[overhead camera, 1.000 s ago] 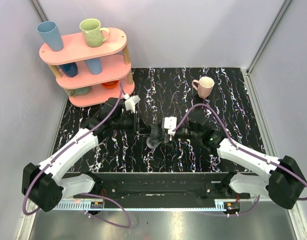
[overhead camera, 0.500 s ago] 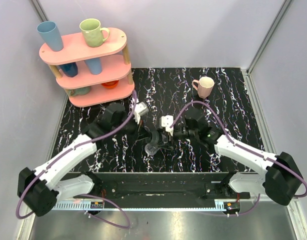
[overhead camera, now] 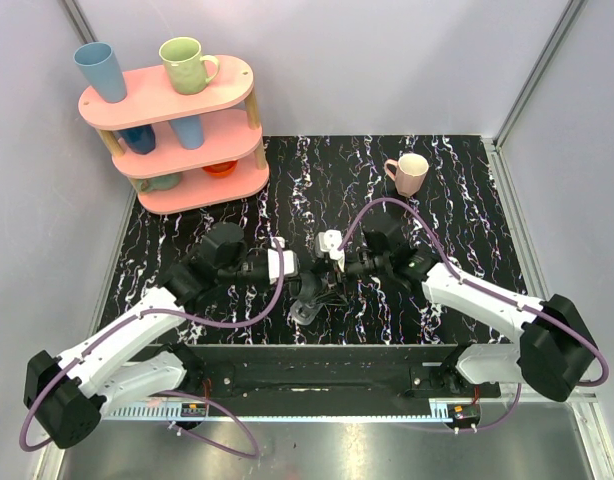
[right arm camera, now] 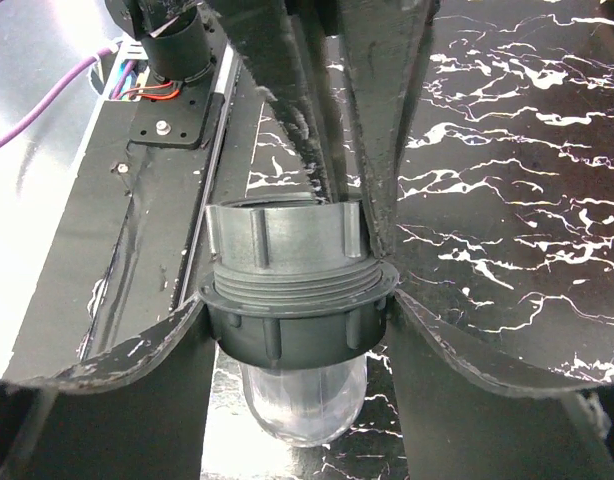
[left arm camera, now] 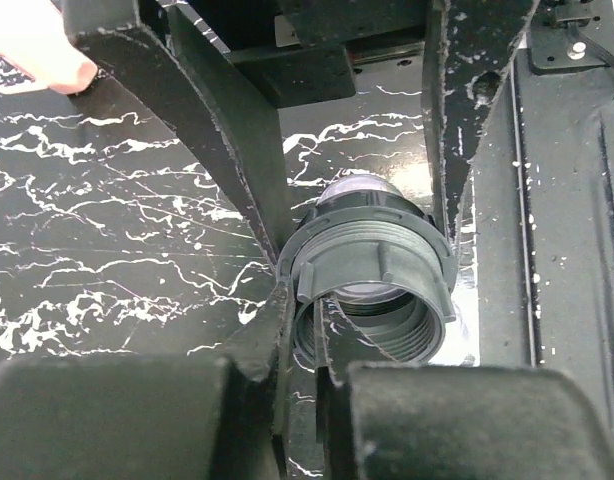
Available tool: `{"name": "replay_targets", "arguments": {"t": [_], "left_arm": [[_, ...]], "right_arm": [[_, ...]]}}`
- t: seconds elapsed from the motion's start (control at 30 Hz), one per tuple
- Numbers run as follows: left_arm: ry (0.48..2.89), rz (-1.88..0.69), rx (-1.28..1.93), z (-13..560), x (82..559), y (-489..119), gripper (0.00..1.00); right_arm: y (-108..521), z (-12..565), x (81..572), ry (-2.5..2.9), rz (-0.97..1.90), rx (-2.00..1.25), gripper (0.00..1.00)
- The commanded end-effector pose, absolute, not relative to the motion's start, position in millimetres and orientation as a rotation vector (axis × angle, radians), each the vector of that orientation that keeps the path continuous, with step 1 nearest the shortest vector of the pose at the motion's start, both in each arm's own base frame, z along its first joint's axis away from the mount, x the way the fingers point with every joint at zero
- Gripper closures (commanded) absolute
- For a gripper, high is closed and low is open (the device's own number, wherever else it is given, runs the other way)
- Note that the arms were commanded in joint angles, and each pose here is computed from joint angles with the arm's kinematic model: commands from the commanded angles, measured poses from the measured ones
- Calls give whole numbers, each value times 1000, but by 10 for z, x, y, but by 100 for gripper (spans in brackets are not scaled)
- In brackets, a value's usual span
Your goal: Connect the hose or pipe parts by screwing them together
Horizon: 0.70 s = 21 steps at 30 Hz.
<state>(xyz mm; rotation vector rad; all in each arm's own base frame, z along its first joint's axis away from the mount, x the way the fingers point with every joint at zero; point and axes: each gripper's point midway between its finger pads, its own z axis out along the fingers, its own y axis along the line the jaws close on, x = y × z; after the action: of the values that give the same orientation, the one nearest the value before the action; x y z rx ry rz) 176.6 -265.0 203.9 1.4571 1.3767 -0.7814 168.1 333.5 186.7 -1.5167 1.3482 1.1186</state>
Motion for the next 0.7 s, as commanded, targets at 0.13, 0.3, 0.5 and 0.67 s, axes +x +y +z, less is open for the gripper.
{"name": "replay_targets", "arguments": {"t": [0.13,0.3,0.5,0.67], "left_arm": [[1185,-645,1270,2821,1945,-2651,17],[1267,-647,1167,2821,1851,-2451,1],[1483,-774,607,3231,1974,-2148,1],[1831,-912,246,3139,1973,-2083,1]], "right_arm": [[3441,2378,1797,1170,1052,-1457,100],[3393,2412,1884,1177,974,-1437,100],[3333,2405,2129,1209,814,-1392,100],[3227,2513,2321,1157,661,-1297,100]]}}
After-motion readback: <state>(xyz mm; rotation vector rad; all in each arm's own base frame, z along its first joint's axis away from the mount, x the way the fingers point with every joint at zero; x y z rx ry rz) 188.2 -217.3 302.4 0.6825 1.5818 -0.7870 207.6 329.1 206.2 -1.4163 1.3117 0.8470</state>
